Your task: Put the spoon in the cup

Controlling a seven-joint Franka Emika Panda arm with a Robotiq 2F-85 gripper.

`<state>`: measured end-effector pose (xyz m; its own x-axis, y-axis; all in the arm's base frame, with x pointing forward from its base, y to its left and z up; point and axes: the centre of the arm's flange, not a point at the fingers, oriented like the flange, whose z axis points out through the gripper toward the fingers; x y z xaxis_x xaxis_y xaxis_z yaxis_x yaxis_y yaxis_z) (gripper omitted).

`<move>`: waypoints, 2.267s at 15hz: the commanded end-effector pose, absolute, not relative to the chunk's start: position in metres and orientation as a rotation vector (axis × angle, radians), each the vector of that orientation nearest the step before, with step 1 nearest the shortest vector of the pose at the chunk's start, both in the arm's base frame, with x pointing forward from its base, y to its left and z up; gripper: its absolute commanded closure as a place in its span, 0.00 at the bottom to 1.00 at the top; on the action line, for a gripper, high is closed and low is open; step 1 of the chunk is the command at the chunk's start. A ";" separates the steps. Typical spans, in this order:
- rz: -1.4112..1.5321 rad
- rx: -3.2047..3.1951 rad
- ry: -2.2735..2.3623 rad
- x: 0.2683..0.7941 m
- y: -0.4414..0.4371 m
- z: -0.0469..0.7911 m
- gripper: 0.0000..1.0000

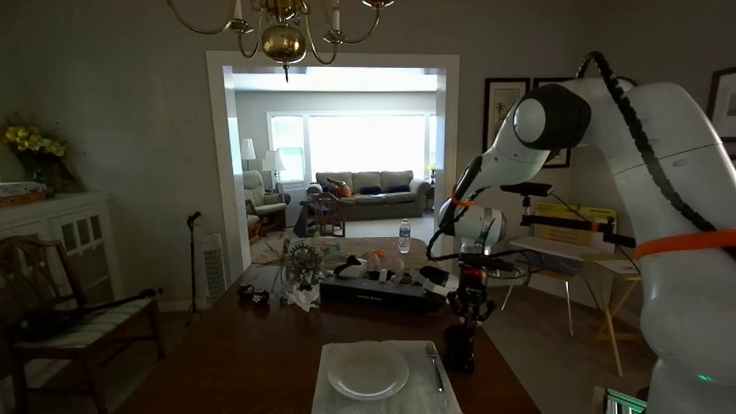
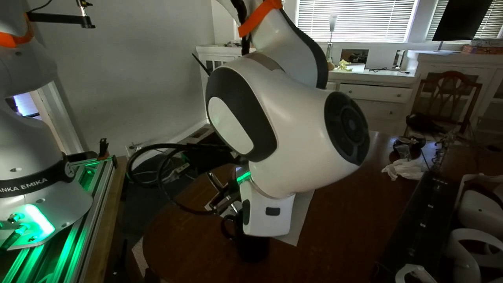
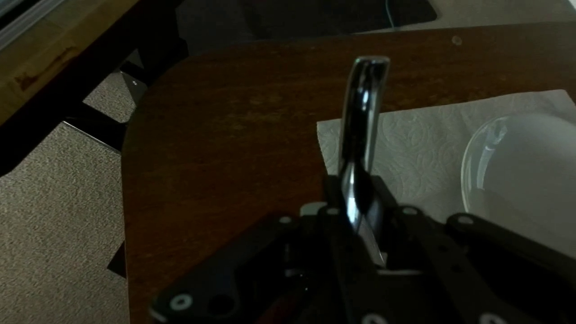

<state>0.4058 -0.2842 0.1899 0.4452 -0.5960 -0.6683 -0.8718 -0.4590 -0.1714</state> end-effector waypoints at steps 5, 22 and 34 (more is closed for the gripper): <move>0.761 -2.131 1.216 0.418 -0.297 0.178 0.95; 0.789 -2.133 1.211 0.422 -0.295 0.168 0.95; 0.700 -2.246 1.192 0.418 -0.284 0.199 0.00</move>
